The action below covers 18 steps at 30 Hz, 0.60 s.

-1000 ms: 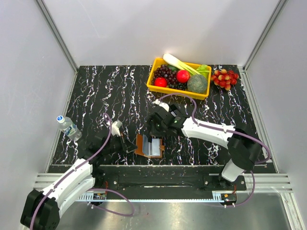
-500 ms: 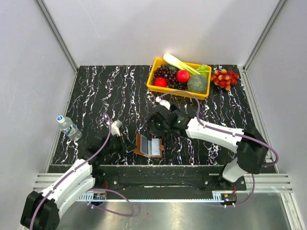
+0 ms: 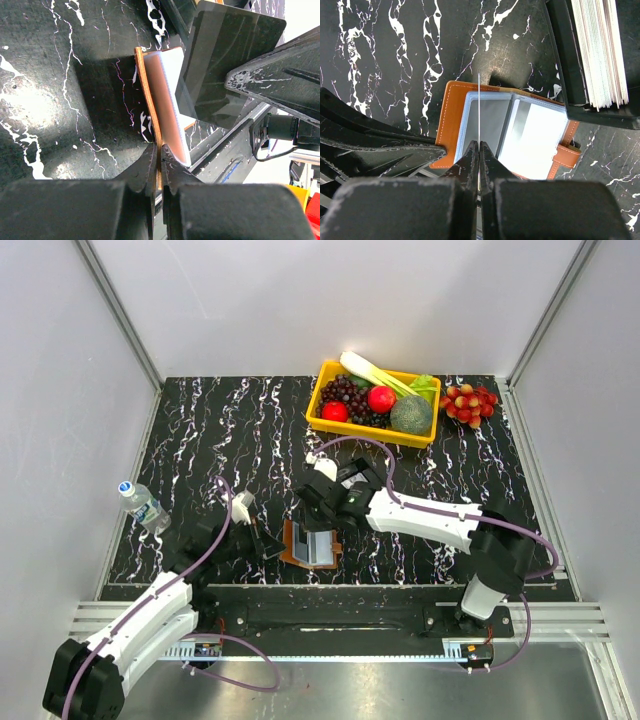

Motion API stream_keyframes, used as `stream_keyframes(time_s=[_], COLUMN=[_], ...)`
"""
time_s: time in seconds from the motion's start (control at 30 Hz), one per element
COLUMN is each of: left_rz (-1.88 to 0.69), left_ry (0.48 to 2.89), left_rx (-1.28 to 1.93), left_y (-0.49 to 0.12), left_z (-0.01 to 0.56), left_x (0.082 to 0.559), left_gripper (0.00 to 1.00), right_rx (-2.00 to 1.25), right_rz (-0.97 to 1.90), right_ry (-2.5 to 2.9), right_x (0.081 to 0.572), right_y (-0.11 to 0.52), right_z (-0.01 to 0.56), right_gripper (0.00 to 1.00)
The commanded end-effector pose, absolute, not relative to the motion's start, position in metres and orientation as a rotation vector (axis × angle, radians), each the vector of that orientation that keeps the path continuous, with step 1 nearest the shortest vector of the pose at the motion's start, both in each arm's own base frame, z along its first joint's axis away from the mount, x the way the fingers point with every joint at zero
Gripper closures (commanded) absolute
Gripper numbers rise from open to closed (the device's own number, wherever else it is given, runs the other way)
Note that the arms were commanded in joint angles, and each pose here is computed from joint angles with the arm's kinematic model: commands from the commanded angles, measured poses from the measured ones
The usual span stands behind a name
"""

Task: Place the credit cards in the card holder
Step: Insert the credit card into the card holder.

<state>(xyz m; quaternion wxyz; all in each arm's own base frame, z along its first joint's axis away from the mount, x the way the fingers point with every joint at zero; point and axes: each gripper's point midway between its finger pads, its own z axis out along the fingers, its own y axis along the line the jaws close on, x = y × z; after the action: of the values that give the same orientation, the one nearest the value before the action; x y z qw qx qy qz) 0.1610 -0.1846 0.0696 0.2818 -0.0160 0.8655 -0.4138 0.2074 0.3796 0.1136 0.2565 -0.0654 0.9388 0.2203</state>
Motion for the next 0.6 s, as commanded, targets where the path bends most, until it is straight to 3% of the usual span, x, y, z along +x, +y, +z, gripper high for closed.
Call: stream_keyframes(time_s=[0.0, 0.57], left_rz=[-1.121, -1.119], left_ry=[2.223, 2.218], left_rx=[-0.012, -0.017], left_y=[-0.189, -0.188], left_z=[0.095, 0.096], left_x=[0.174, 0.175], left_gripper=[1.00, 1.00], right_rx=[-0.153, -0.152], right_rz=[0.634, 0.657], right_ry=[2.486, 2.469], right_x=[0.213, 0.203], right_y=[0.392, 0.407], right_z=[0.135, 0.140], right_gripper=[1.00, 1.00])
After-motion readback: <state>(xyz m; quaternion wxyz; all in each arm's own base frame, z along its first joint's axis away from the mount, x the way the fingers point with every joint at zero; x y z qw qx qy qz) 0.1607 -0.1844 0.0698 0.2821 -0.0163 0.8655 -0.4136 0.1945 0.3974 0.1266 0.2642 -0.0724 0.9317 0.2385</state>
